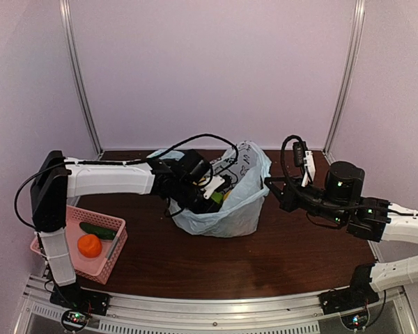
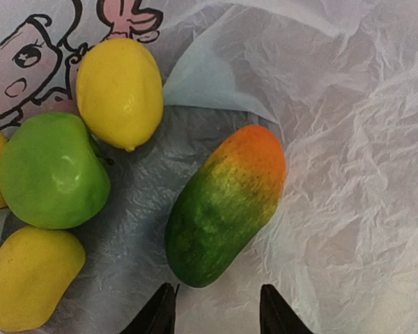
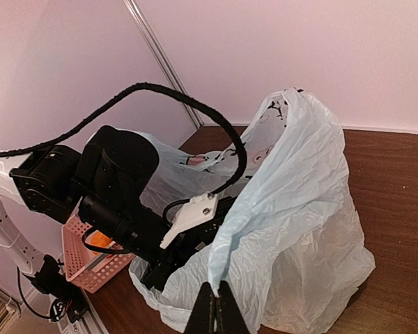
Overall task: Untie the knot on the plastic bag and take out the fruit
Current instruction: Pick up the fake fruit from the takeout bag.
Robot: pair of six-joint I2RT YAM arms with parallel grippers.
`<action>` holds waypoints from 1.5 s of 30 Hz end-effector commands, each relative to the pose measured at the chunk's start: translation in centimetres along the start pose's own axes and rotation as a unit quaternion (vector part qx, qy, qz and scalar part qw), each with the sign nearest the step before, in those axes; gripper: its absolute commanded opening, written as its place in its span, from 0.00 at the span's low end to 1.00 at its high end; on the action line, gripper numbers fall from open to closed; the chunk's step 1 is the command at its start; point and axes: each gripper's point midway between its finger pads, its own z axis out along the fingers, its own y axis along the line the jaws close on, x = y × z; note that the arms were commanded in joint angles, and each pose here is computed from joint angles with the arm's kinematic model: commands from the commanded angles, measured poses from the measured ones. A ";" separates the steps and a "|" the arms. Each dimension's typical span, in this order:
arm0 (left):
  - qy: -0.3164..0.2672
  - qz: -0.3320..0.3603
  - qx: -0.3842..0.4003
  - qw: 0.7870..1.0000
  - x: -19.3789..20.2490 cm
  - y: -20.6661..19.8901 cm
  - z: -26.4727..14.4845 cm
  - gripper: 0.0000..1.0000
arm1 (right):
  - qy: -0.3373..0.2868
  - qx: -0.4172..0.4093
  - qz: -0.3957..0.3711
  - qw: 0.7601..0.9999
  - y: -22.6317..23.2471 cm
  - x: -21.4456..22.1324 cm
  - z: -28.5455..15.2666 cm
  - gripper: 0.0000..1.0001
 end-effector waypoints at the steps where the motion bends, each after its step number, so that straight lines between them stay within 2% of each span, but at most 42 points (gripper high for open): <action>1: 0.019 0.005 0.014 1.000 0.6 -0.8 1.2 0.43 | -0.018 0.004 0.004 1.000 0.1 -1.5 -0.4 0.00; 4: 0.012 0.009 0.018 1.000 0.1 -1.2 1.4 0.44 | -0.019 0.004 0.004 1.000 0.1 -1.6 -0.4 0.00; 10: -0.015 0.013 0.048 0.999 -1.4 -2.2 2.1 0.59 | -0.022 0.002 0.007 1.000 0.2 -1.6 -0.5 0.00; 16: -0.023 0.020 0.070 0.997 -2.3 -3.1 3.0 0.68 | -0.022 0.002 0.007 1.000 0.2 -1.7 -0.6 0.00; 20: -0.034 0.026 0.077 0.996 -3.1 -3.7 3.3 0.69 | -0.023 0.003 0.008 1.000 0.1 -1.7 -0.7 0.01; 26: -0.028 0.014 0.027 0.999 -3.2 -1.8 5.0 0.70 | -0.024 0.001 0.010 1.000 0.1 -1.7 -0.7 0.01; 32: -0.034 0.003 0.037 0.999 -3.7 -1.8 6.3 0.70 | -0.024 0.000 0.010 1.000 0.2 -1.6 -0.7 0.00; 45: -0.001 -0.007 0.031 0.999 -1.2 -1.3 9.1 0.74 | -0.024 -0.002 0.013 1.000 0.1 -1.3 -0.5 0.01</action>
